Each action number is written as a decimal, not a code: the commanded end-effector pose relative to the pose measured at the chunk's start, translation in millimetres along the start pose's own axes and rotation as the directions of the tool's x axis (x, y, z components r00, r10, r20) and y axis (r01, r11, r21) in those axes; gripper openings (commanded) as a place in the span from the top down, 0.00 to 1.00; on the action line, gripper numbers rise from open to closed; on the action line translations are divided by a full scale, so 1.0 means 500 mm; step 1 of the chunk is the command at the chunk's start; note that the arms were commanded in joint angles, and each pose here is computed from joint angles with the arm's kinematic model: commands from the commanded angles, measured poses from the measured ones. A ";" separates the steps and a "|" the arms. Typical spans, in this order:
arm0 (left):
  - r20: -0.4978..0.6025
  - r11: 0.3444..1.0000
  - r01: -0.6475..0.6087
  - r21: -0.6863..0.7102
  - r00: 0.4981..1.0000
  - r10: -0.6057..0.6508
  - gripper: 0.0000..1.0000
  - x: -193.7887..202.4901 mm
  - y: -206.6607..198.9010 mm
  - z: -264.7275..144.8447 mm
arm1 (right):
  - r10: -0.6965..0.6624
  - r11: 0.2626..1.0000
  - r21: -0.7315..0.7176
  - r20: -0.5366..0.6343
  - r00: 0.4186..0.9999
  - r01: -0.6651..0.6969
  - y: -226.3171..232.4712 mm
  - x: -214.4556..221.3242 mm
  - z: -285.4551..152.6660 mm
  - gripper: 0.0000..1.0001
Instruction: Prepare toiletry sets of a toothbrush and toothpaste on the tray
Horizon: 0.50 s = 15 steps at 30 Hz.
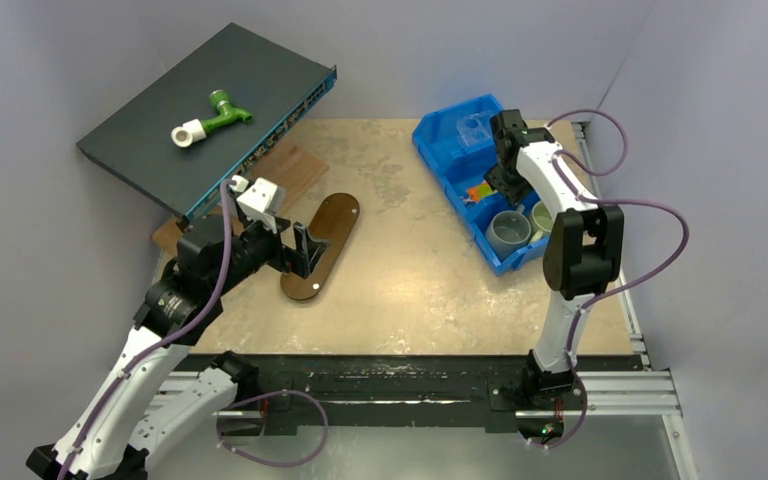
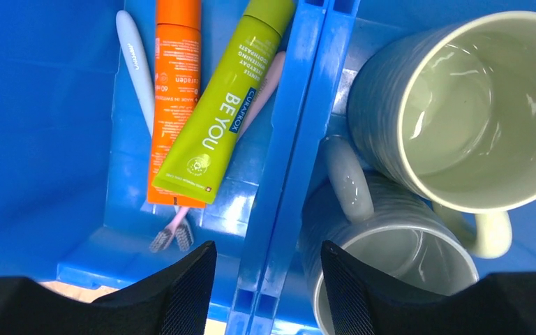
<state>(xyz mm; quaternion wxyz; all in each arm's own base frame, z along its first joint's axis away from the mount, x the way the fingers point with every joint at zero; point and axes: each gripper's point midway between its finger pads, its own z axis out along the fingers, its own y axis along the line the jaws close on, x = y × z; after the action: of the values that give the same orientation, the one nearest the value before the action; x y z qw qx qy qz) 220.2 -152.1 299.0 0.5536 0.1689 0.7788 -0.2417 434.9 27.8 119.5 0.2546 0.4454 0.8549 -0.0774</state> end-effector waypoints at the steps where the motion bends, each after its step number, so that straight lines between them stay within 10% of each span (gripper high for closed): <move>1: 0.035 1.000 0.005 0.019 0.999 -0.005 0.00 -0.013 -0.008 0.002 | 0.036 0.999 -0.007 0.004 0.999 -0.036 0.012 -0.015 0.000 0.42; 15: 0.031 1.000 0.002 0.014 1.000 -0.003 0.00 -0.011 -0.006 0.004 | 0.002 0.999 -0.033 -0.018 1.000 -0.003 0.027 -0.010 0.017 0.75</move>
<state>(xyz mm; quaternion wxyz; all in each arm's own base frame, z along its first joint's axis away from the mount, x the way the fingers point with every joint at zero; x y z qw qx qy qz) 220.2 -152.2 298.9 0.5536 0.1689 0.7788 -0.2417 439.2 28.6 97.5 0.2308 0.4455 0.8615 -0.0781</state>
